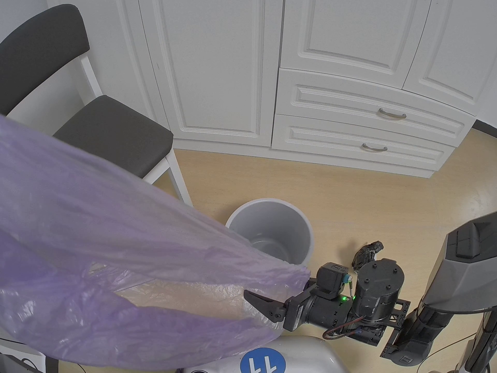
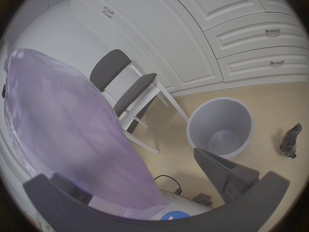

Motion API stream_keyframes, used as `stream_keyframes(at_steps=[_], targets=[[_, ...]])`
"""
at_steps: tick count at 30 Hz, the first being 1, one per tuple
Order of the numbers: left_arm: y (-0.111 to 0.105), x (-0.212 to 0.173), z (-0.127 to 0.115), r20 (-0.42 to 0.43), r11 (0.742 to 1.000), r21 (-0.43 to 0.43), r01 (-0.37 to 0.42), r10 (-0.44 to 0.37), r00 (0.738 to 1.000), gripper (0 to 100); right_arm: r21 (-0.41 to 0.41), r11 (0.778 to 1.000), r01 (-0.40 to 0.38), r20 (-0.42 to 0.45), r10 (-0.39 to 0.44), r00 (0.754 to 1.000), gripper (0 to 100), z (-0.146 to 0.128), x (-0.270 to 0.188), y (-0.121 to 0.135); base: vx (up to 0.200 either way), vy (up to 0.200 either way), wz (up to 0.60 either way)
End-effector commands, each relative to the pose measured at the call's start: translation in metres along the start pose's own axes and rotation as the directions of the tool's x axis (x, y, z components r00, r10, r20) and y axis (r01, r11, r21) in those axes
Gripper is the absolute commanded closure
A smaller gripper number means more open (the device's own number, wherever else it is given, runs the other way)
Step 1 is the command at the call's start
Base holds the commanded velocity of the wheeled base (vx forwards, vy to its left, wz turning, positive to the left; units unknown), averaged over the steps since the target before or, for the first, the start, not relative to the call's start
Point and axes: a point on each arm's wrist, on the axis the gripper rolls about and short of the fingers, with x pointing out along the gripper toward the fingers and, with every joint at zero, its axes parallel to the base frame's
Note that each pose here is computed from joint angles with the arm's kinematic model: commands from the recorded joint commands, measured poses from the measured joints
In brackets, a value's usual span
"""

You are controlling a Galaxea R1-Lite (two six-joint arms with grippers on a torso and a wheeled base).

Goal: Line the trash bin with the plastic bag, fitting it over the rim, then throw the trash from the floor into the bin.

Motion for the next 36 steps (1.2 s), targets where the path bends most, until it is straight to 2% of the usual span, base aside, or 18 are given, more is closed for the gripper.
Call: stream_keyframes(at_steps=[1,4,12,28,30,36], targets=[[0.0,0.001,0.0,-0.002,1.0,0.0,0.0,0.0,1.0,100,0.001,1.0,-0.003,0.007,0.003,1.0,0,-0.002,0.003,-0.001,0.0,0.0,0.0],[0.0,0.001,0.0,0.001,1.0,0.0,-0.002,0.002,1.0,100,0.011,1.0,0.003,0.016,-0.003,1.0,0,-0.002,0.007,-0.001,0.0,0.0,0.0],[0.0,0.001,0.0,-0.001,1.0,0.002,0.0,0.0,1.0,100,0.113,0.993,-0.013,0.032,0.01,0.999,0,-0.001,0.013,0.004,0.0,0.0,0.0],[0.0,0.001,-0.001,-0.002,1.0,0.0,0.0,0.0,1.0,100,0.183,0.982,-0.041,0.045,0.034,0.998,0,0.0,0.017,0.01,0.0,0.0,0.0],[0.0,0.002,-0.001,-0.004,1.0,0.0,0.0,0.0,1.0,100,0.21,0.976,-0.057,0.037,0.05,0.998,0,-0.002,0.017,0.015,0.0,0.0,0.0],[0.0,0.002,-0.001,-0.004,1.0,-0.004,0.001,-0.001,1.0,100,0.215,0.975,-0.062,-0.005,0.064,0.998,0,-0.014,0.021,0.018,0.0,0.0,0.0]])
